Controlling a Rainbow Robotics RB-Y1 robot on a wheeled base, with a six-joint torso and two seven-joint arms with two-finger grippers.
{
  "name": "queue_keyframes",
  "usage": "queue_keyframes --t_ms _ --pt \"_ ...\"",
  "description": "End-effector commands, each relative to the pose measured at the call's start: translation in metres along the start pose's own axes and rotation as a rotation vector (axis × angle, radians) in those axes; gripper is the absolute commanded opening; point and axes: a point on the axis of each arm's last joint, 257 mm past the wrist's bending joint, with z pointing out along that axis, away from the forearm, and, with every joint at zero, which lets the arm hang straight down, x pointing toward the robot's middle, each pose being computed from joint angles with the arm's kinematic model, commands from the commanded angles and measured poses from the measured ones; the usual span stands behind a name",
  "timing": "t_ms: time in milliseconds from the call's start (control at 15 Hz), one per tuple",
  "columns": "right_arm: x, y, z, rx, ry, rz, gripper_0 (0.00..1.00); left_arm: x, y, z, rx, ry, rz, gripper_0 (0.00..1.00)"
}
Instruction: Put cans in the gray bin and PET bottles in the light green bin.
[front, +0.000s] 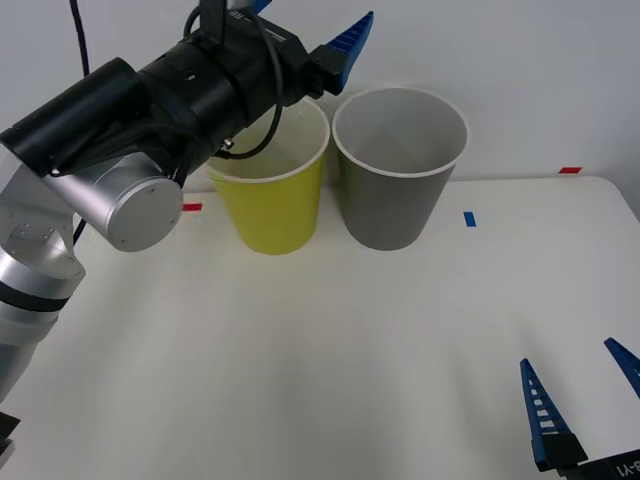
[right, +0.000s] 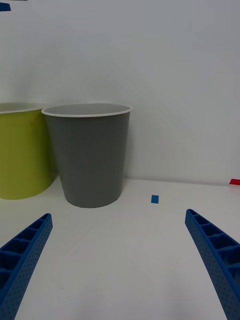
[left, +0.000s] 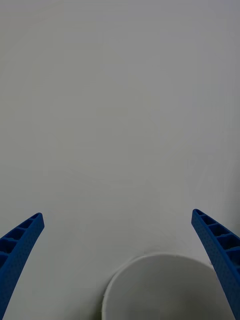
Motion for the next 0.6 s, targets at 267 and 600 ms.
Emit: queue_keyframes --t_ms 267,600 --pt "0.0 0.0 0.0 0.0 0.0 0.0 0.92 -0.011 0.039 -0.071 -0.095 -0.011 0.044 1.0" --pt "0.0 0.0 0.0 0.0 0.0 0.0 0.92 -0.006 0.054 -0.124 -0.172 -0.002 0.042 1.0"
